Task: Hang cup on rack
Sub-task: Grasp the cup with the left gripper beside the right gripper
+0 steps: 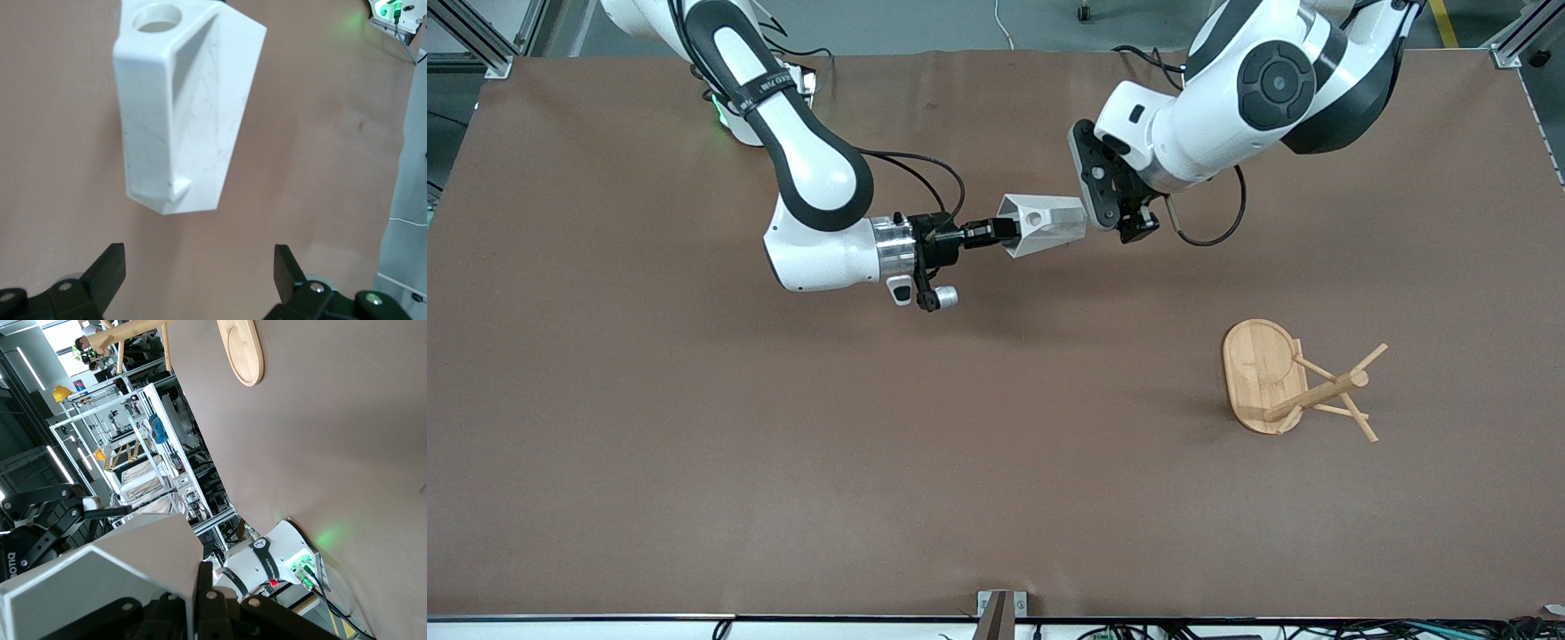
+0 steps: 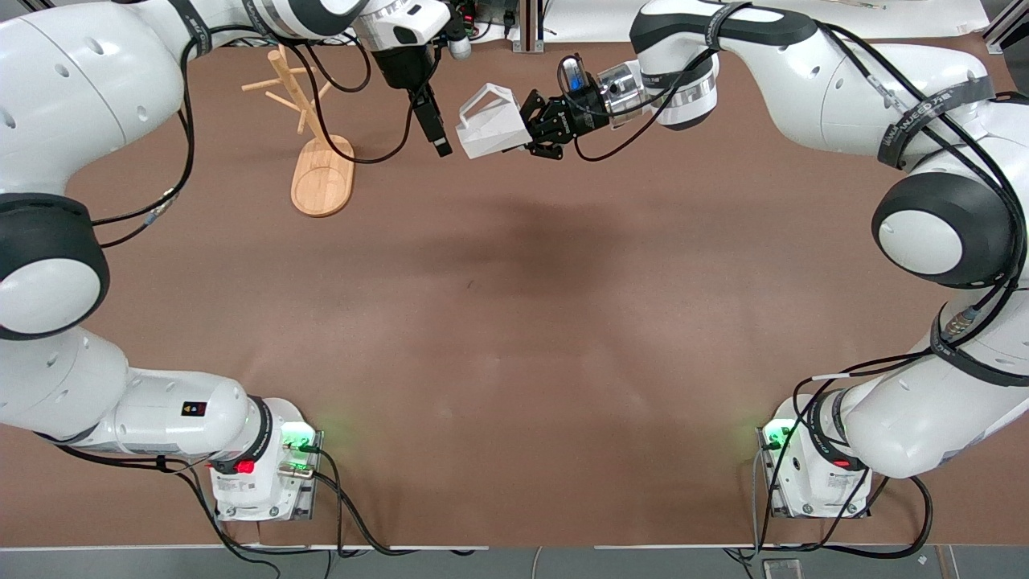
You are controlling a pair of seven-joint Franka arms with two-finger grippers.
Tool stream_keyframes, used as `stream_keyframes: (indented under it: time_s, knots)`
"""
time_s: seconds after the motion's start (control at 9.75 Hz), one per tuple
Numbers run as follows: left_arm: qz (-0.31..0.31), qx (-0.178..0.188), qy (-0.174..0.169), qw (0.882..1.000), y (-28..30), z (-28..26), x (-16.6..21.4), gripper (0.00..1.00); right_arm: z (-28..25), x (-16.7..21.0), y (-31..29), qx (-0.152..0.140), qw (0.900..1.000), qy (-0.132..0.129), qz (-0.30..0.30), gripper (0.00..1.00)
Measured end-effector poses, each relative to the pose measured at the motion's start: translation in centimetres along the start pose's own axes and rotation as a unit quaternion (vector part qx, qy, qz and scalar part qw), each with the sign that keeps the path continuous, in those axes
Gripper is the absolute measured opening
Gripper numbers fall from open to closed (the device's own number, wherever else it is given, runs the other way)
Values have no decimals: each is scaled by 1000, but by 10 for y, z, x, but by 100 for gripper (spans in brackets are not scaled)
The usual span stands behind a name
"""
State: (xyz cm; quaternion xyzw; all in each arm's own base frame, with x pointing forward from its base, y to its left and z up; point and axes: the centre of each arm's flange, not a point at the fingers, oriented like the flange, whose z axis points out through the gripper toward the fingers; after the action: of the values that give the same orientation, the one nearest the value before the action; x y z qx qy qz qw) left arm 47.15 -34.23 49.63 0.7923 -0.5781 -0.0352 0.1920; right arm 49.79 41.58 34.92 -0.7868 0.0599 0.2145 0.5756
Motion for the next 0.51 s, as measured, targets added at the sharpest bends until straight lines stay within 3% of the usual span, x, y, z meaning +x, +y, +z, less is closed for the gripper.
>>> stream_keyframes:
  time_s: [0.51]
  knots:
    - [-1,11,21,1000,-7,5,8,100,10,-6,-4,15,1000,-7,5,4]
